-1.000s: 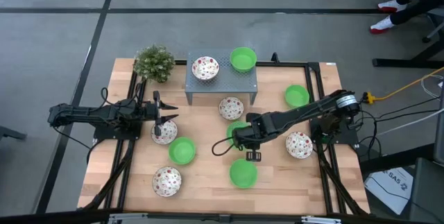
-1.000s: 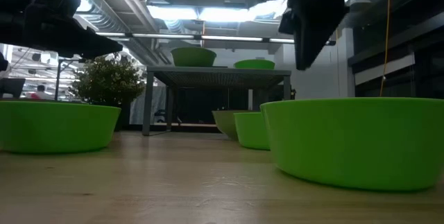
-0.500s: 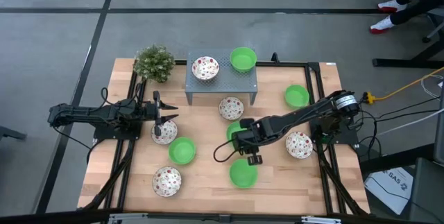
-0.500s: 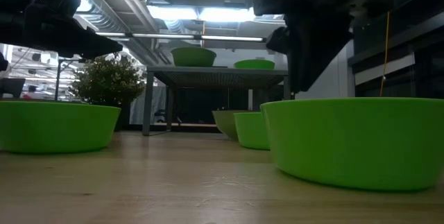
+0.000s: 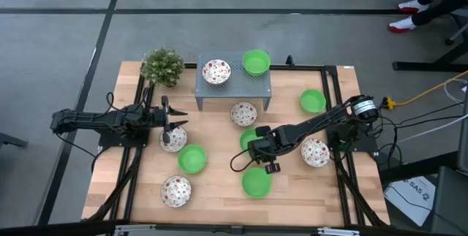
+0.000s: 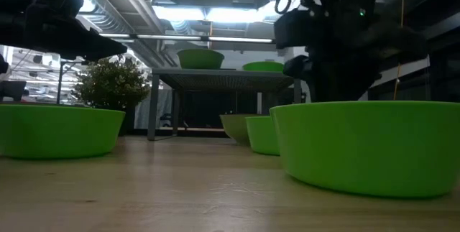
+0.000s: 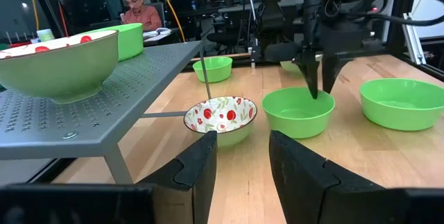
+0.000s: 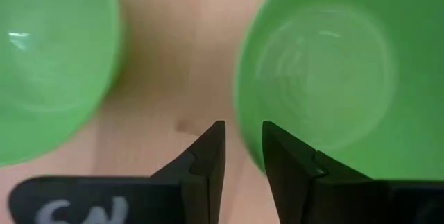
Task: Pick & Place Mini bowls
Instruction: Stack the green bowl on the green bowl
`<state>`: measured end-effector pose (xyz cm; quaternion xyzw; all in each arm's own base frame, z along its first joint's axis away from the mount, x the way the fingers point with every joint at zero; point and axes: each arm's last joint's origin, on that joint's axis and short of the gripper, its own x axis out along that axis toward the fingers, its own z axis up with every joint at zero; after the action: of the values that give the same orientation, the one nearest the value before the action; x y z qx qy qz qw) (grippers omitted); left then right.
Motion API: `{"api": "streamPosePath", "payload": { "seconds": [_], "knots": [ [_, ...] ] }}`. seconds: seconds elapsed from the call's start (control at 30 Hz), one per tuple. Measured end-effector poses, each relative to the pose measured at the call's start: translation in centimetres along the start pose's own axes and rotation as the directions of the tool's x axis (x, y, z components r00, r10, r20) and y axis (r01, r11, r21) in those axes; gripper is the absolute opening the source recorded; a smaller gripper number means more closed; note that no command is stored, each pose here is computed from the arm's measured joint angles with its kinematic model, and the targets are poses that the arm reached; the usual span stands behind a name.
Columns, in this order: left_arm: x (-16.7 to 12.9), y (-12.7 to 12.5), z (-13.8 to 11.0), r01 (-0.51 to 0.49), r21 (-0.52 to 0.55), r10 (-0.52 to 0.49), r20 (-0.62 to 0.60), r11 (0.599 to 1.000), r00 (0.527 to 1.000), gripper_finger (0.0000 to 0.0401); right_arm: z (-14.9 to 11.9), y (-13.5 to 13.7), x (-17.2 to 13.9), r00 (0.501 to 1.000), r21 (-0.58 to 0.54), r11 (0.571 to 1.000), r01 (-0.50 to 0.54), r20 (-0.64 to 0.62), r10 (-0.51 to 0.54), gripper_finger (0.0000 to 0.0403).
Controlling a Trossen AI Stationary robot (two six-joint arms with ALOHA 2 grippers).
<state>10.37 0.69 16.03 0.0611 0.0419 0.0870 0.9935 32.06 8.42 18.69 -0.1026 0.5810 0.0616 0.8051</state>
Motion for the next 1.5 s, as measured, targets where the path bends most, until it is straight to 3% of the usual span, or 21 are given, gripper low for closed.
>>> {"api": "streamPosePath", "payload": {
  "seconds": [0.3, 0.57, 0.83, 1.03, 1.5],
  "knots": [
    [0.0, 0.0, 0.0, 0.000, 0.000, 0.000, 0.000, 1.000, 1.000, 0.0127, -0.3, -0.5, 0.4, 1.000, 0.008, 1.000, 0.014, 0.002, -0.014, 0.0092],
    [0.0, 0.0, 0.0, 0.000, 0.000, 0.000, 0.000, 1.000, 1.000, 0.0128, -0.2, -0.7, 0.4, 1.000, 0.160, 0.987, 0.008, 0.001, -0.009, 0.0011],
    [0.0, 0.0, 0.0, 0.000, 0.000, 0.000, 0.000, 1.000, 1.000, 0.0127, -0.2, -0.6, 0.4, 1.000, 0.279, 0.960, -0.005, 0.003, 0.004, 0.0007],
    [0.0, 0.0, 0.0, 0.000, 0.000, 0.000, 0.000, 1.000, 1.000, 0.0127, 0.0, -0.6, -0.2, 0.999, 0.284, 0.958, -0.029, -0.020, 0.037, 0.0006],
    [0.0, 0.0, 0.0, 0.000, 0.000, 0.000, 0.000, 1.000, 1.000, 0.0128, 2.7, -1.9, -5.6, 0.998, 0.233, 0.972, -0.023, -0.057, 0.038, 0.0003]
  ]
}}
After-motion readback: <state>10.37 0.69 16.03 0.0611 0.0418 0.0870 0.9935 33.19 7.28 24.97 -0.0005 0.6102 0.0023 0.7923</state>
